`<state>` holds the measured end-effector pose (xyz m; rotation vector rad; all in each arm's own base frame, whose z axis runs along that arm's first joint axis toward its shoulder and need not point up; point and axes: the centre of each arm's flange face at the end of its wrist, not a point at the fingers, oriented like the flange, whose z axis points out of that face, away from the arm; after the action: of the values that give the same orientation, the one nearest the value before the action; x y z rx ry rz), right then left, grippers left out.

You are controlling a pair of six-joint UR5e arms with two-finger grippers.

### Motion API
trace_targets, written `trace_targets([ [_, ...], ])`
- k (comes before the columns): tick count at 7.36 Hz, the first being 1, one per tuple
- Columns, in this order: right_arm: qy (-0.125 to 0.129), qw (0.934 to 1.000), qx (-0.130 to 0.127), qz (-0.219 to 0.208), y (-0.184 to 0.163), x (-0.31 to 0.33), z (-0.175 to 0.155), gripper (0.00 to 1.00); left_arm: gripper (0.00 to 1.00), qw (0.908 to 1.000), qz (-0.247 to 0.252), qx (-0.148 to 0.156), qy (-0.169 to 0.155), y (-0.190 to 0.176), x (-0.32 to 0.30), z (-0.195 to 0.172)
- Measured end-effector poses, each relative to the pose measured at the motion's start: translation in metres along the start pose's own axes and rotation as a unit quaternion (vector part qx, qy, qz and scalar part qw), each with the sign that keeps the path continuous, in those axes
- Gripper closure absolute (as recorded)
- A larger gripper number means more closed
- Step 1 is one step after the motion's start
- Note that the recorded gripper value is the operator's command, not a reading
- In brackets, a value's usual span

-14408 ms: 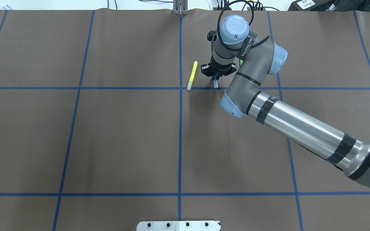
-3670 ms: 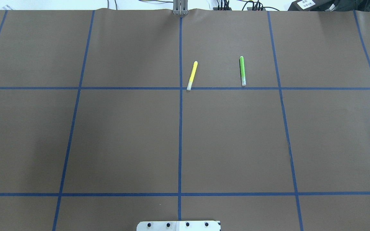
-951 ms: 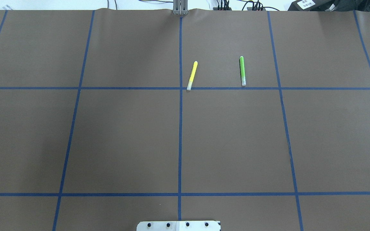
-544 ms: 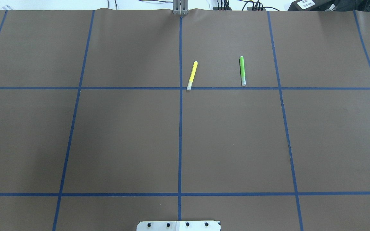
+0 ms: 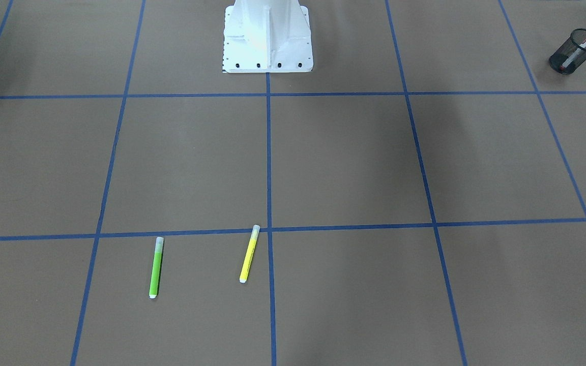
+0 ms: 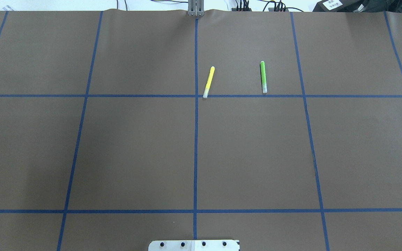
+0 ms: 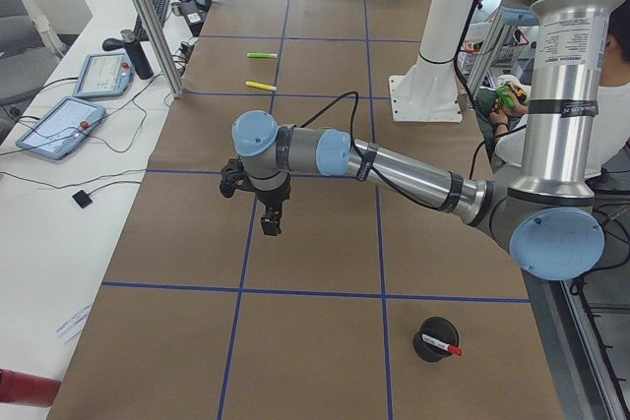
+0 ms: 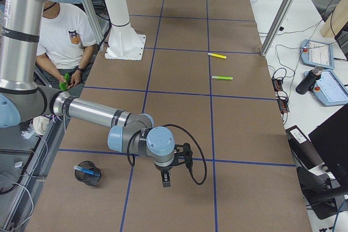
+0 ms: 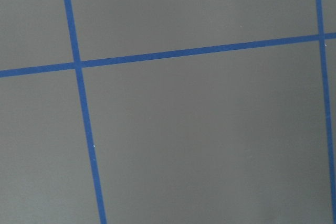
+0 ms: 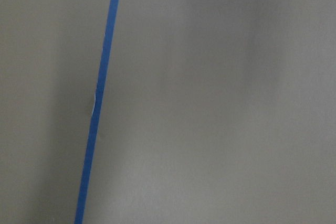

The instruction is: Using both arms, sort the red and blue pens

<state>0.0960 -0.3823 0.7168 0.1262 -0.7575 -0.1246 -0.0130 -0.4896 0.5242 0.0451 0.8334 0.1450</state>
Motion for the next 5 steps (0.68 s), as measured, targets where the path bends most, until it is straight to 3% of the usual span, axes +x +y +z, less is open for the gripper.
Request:
trace_targets([
  [5,0.002,0.9992,0.035,0.022,-0.138,-0.100,-0.015,0.01,0.00,0.9997,-0.003,0.009,-0.021,-0.004,-0.007,-0.003],
])
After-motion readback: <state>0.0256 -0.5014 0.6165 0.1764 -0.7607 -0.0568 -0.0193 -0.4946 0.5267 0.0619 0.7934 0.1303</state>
